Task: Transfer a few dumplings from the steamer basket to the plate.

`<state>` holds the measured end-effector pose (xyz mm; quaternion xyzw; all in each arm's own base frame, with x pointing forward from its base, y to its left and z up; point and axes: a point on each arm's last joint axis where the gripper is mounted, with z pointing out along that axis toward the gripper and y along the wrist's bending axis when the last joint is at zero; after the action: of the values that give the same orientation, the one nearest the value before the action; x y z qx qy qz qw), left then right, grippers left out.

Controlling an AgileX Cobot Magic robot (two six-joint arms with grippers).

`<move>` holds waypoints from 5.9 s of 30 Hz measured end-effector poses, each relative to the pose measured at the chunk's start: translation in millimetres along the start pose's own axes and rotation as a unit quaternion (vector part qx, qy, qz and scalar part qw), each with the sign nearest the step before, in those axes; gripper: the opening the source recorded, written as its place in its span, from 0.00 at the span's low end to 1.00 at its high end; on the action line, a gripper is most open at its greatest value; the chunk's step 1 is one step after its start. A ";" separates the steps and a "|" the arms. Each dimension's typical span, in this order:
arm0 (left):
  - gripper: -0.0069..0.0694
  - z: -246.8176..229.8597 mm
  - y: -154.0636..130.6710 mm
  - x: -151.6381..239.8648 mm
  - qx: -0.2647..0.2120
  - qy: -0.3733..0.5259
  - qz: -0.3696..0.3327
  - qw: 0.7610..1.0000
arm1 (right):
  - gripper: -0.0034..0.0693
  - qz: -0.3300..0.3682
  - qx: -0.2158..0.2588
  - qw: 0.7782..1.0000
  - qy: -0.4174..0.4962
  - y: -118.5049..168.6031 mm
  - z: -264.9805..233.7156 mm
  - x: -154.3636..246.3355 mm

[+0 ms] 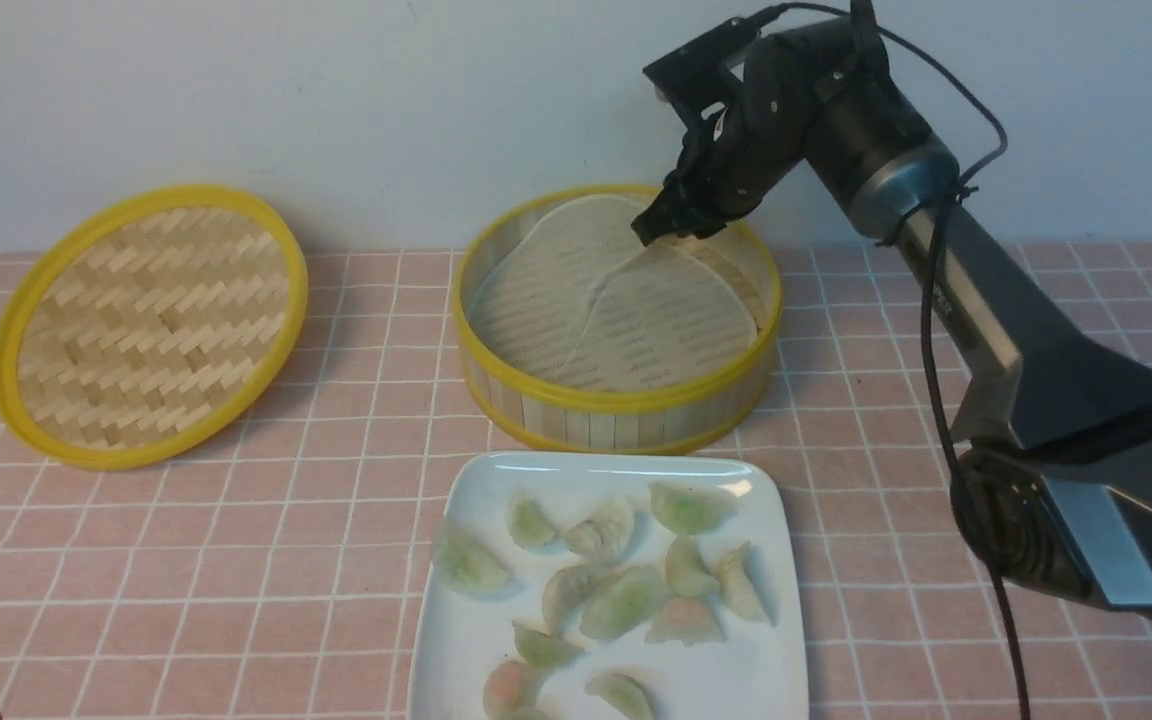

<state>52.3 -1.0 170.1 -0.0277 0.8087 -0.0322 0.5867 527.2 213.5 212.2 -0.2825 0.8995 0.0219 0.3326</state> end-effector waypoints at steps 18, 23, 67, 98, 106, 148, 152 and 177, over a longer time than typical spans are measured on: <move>0.08 0.0 0.0 0.0 0.000 0.000 0.000 1.000 | 0.15 0.063 -0.097 0.992 0.042 14.0 -123.9 -4.8; 0.08 0.0 0.0 0.0 0.000 0.000 0.000 1.000 | 0.15 0.089 -0.164 0.977 0.104 35.1 -160.5 39.3; 0.08 0.0 0.0 0.0 0.000 0.000 0.000 1.000 | 0.03 0.071 -0.110 0.977 -0.166 85.5 -404.5 168.8; 0.08 0.0 0.0 0.0 0.000 0.000 0.000 1.000 | 0.03 0.149 -0.129 0.867 -0.458 88.6 -395.6 332.8; 0.08 0.0 0.0 0.0 0.000 0.000 0.000 1.000 | 0.03 0.159 -0.024 0.880 -0.446 80.0 -378.7 342.3; 0.08 0.0 0.0 0.0 0.000 0.000 0.000 1.000 | 0.03 0.231 0.167 0.905 -0.316 73.4 -300.2 417.0; 0.08 0.0 0.0 0.0 0.000 0.000 0.000 1.000 | 0.03 0.231 0.167 0.905 -0.316 73.4 -300.2 417.0; 0.08 0.0 0.0 0.0 0.000 0.000 0.000 1.000 | 0.03 0.231 0.167 0.905 -0.316 73.4 -300.2 417.0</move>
<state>52.3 -1.0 170.1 -0.0281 0.8086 -0.0323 0.5867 54.7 1.0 180.1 0.0143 0.7778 0.0354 0.6273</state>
